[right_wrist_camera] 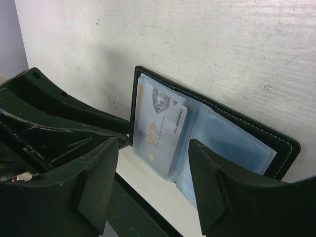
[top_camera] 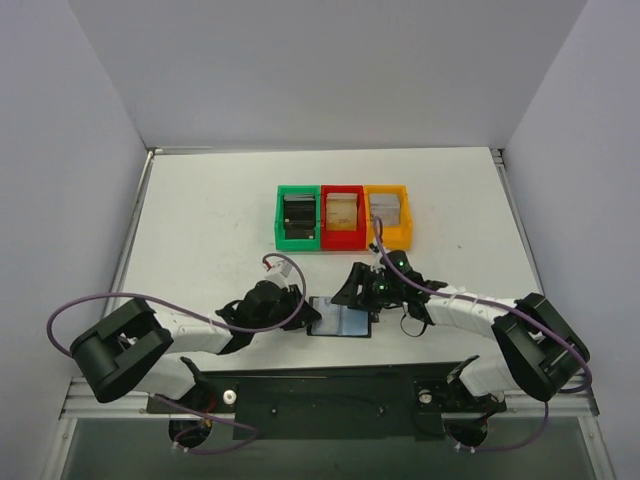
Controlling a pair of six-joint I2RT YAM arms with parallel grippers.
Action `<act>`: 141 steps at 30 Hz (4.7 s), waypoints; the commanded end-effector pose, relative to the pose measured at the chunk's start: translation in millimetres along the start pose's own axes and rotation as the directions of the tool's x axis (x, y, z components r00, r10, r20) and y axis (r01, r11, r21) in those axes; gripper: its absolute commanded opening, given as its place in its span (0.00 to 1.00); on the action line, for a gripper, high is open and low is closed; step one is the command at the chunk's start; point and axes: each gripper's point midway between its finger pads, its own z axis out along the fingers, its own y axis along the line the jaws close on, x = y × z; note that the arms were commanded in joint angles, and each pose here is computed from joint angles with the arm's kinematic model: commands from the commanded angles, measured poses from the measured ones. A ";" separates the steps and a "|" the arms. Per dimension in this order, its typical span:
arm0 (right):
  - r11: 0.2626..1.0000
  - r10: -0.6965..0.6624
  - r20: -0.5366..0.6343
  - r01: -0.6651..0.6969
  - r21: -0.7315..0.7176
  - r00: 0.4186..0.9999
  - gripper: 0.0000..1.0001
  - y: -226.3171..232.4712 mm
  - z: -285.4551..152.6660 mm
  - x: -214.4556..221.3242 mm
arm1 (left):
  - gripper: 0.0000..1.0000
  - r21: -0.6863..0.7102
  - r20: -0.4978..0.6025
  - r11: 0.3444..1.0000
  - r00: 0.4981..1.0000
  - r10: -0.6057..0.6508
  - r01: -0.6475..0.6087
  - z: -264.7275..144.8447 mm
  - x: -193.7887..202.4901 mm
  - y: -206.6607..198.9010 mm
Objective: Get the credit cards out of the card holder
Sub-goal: Remove the credit card from the card holder.
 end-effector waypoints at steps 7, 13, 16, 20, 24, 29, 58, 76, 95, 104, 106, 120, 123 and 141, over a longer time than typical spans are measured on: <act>0.998 -0.023 -0.015 0.022 -0.065 1.000 0.54 21.9 1.1 4.3 | 0.31 0.074 0.025 0.997 1.000 -0.002 0.000 9.8 -10.3 -19.8; 0.998 -0.010 -0.026 0.009 -0.059 1.000 0.54 18.7 3.4 8.7 | 0.31 0.004 0.030 1.000 0.999 -0.016 0.016 10.8 -5.6 0.3; 0.999 -0.008 -0.028 0.007 -0.054 1.000 0.54 16.8 4.0 10.2 | 0.31 -0.013 0.021 1.000 1.000 -0.018 0.019 12.6 -2.0 6.4; 0.999 -0.004 -0.030 0.003 -0.038 1.000 0.54 12.7 5.4 11.6 | 0.31 -0.025 0.011 0.999 1.000 -0.027 0.027 15.7 1.7 11.5; 1.000 0.009 -0.024 -0.009 0.000 1.000 0.54 3.0 5.2 13.6 | 0.31 -0.031 0.013 0.999 0.999 -0.034 0.035 15.7 3.2 14.9; 0.999 0.015 0.003 -0.015 0.029 1.000 0.53 -5.1 1.1 13.4 | 0.31 -0.039 0.023 0.999 0.999 -0.036 0.037 12.9 2.1 16.8; 0.996 0.043 -0.013 -0.044 -0.079 0.999 0.52 13.5 9.3 15.2 | 0.31 -0.062 0.019 0.997 0.999 -0.035 0.036 9.2 4.4 20.8; 0.981 0.111 -0.038 -0.116 -0.158 0.993 0.52 24.6 11.1 16.8 | 0.31 -0.070 0.017 0.997 1.000 -0.026 0.027 11.9 10.3 21.1; 0.958 0.158 -0.054 -0.167 -0.232 0.986 0.50 29.8 13.9 15.7 | 0.30 -0.077 0.016 0.997 1.000 -0.021 0.022 13.2 11.4 22.9; 0.952 0.159 -0.057 -0.168 -0.255 0.986 0.46 33.9 13.9 14.6 | 0.27 -0.088 0.000 0.996 1.000 -0.018 0.018 18.0 13.0 24.0; 0.952 0.155 -0.059 -0.165 -0.260 0.986 0.46 35.7 13.9 13.7 | 0.27 -0.083 -0.004 0.996 1.000 -0.014 0.014 19.1 13.6 22.1; 0.955 0.148 -0.053 -0.156 -0.254 0.988 0.41 34.6 8.4 12.3 | 0.27 -0.087 0.003 0.996 1.000 -0.019 0.019 16.7 12.3 22.8; 0.956 0.146 -0.056 -0.155 -0.248 0.988 0.41 33.2 8.6 13.4 | 0.28 -0.077 0.019 0.997 1.000 -0.022 0.023 13.6 8.2 20.5; 0.958 0.145 -0.055 -0.154 -0.240 0.988 0.41 31.3 6.8 11.6 | 0.28 -0.087 0.032 0.996 0.999 -0.019 0.022 11.8 3.4 21.4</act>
